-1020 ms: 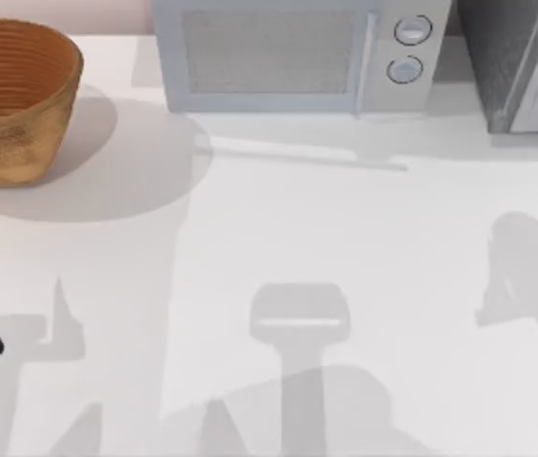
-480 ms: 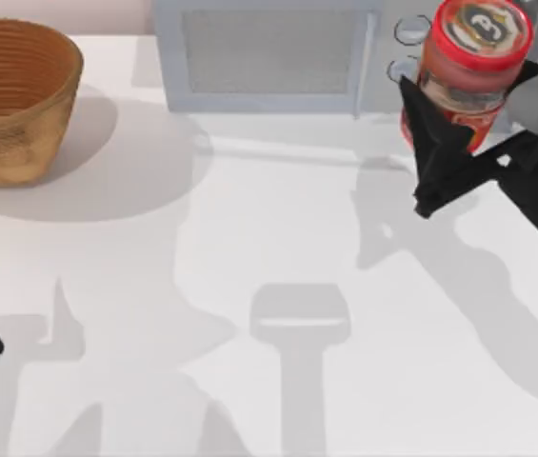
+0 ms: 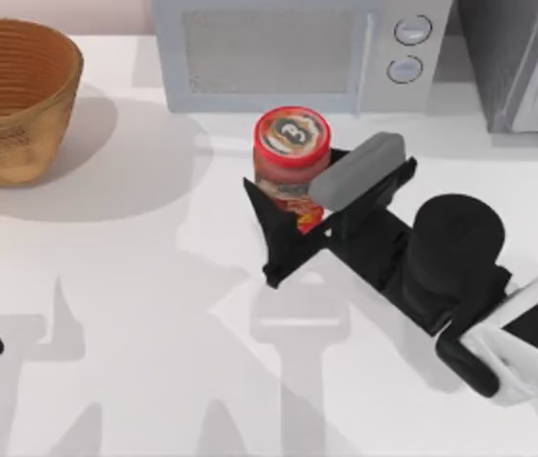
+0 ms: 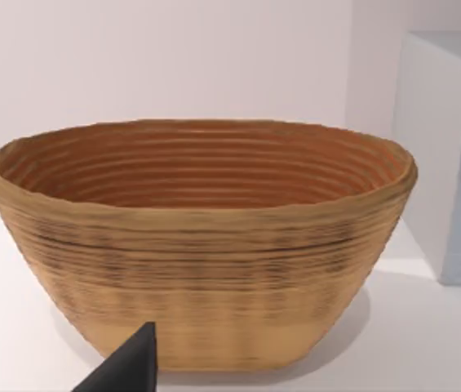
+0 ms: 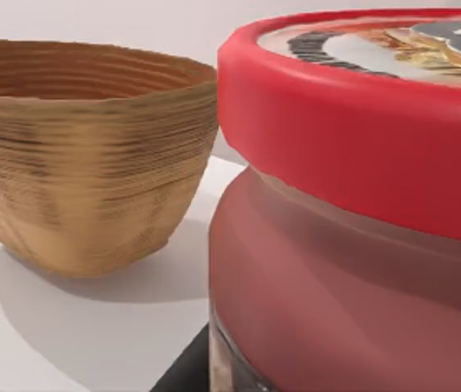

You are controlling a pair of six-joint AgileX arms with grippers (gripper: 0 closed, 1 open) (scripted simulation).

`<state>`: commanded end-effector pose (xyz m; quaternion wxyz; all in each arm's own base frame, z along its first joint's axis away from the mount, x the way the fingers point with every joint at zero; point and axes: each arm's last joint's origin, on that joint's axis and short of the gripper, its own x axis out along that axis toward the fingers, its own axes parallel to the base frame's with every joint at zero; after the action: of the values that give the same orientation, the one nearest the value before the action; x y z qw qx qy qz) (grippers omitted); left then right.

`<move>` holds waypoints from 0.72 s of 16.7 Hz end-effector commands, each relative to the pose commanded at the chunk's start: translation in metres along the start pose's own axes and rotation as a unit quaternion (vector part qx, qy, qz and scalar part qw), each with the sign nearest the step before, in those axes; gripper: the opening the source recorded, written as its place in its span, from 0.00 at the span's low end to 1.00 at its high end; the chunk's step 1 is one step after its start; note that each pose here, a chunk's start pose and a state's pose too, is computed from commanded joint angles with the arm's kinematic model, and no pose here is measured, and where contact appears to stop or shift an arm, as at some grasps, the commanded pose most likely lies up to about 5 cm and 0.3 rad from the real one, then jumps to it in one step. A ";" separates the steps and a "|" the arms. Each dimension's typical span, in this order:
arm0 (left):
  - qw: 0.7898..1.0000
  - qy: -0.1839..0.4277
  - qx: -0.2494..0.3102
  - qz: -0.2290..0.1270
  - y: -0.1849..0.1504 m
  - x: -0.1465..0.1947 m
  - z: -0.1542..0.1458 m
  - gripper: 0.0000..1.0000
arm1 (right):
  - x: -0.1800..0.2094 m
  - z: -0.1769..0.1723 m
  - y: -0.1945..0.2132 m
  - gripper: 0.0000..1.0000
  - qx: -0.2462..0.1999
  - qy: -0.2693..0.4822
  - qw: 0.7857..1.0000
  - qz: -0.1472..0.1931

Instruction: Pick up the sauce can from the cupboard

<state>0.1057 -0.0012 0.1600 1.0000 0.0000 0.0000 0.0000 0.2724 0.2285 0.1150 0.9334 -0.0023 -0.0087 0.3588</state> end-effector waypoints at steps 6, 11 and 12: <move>1.000 0.000 0.000 0.000 0.000 0.000 0.000 1.00 | 0.010 -0.031 0.012 0.00 0.005 0.008 1.000 0.014; 1.000 0.000 0.000 0.000 0.000 0.000 0.000 1.00 | 0.012 -0.035 0.010 0.00 0.004 0.014 1.000 0.012; 1.000 0.000 0.000 0.000 0.000 0.000 0.000 1.00 | 0.017 -0.038 0.010 0.00 0.003 0.017 1.000 0.011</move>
<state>0.1057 -0.0012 0.1600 1.0000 0.0000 0.0000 0.0000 0.2789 0.2476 0.0767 0.9293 -0.0055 0.0087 0.3693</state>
